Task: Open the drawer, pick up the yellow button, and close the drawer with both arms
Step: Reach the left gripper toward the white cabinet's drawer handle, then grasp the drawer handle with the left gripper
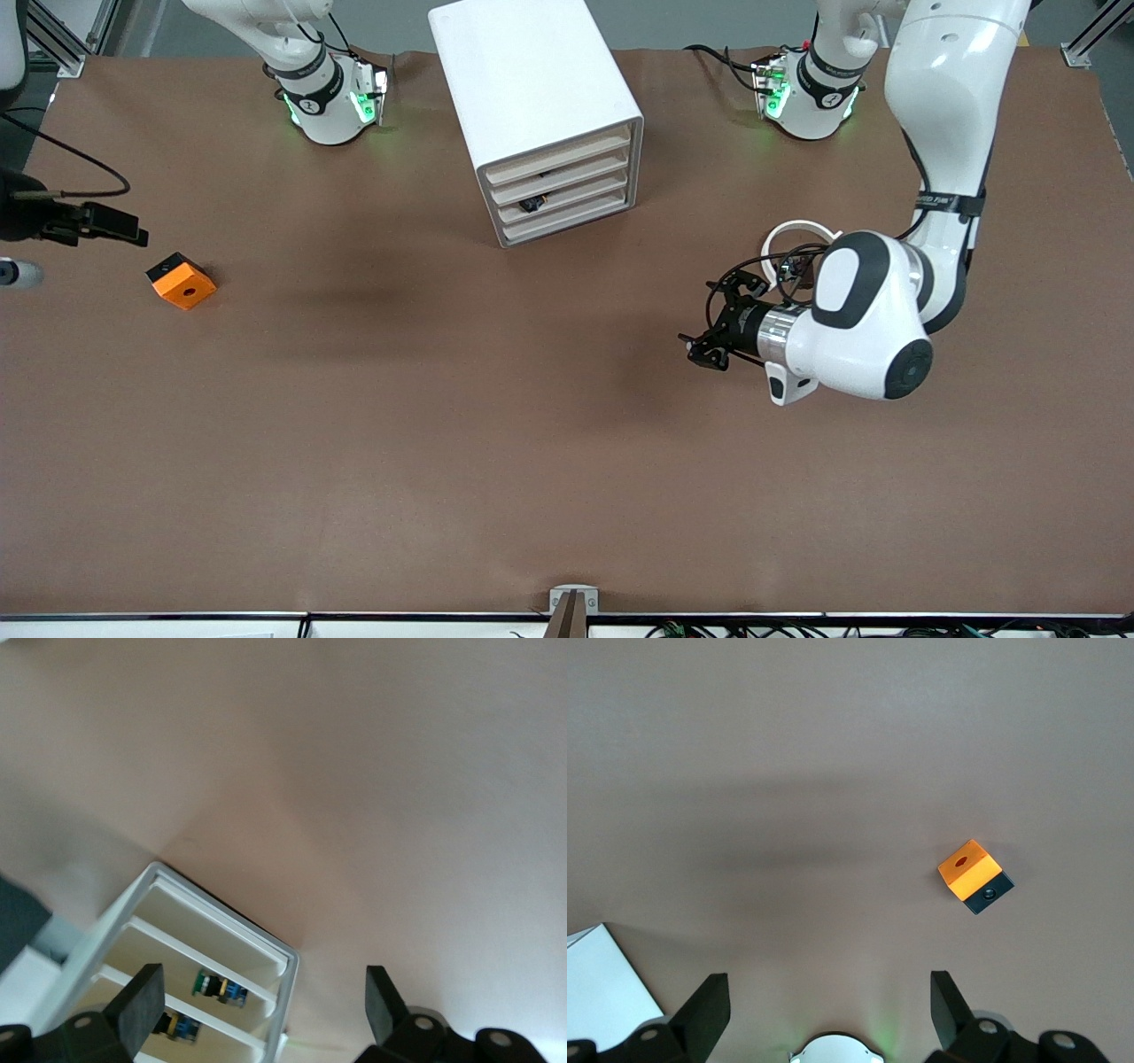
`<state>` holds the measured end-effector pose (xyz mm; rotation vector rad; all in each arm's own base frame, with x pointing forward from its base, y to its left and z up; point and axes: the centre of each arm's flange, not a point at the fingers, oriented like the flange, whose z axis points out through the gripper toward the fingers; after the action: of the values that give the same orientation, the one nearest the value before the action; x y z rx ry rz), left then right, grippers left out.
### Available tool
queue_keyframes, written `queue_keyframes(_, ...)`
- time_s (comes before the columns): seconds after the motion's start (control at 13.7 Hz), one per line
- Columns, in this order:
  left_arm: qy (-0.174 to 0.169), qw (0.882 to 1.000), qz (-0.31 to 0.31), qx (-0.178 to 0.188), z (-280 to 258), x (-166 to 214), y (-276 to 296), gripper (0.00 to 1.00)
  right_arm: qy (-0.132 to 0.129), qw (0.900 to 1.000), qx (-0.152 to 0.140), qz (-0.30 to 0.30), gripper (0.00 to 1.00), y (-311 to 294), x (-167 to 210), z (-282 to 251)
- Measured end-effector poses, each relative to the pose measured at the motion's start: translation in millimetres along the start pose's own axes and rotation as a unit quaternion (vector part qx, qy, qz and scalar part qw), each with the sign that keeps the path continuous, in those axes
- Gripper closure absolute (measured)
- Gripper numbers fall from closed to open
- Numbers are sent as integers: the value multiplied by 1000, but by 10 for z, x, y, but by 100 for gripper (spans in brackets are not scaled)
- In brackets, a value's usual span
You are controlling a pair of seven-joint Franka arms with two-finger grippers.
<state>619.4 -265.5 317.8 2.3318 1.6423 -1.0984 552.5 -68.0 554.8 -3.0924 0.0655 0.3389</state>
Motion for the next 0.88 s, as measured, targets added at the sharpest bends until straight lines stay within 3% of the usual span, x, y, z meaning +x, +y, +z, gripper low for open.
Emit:
queue_keyframes(0.15,-11,995,-83,48,316,37,50,0,-4,1000,2,10,0,118,55,49)
queue_keyframes(0.29,-30,980,-156,117,627,6,19,0,-6,1000,4,17,0,201,67,69)
queue_keyframes(0.58,-62,932,-263,241,1032,-56,-112,0,-4,1000,8,26,0,305,68,58)
queue_keyframes(0.88,-77,885,-321,327,1385,-348,-197,0,0,1000,9,27,0,309,70,32)
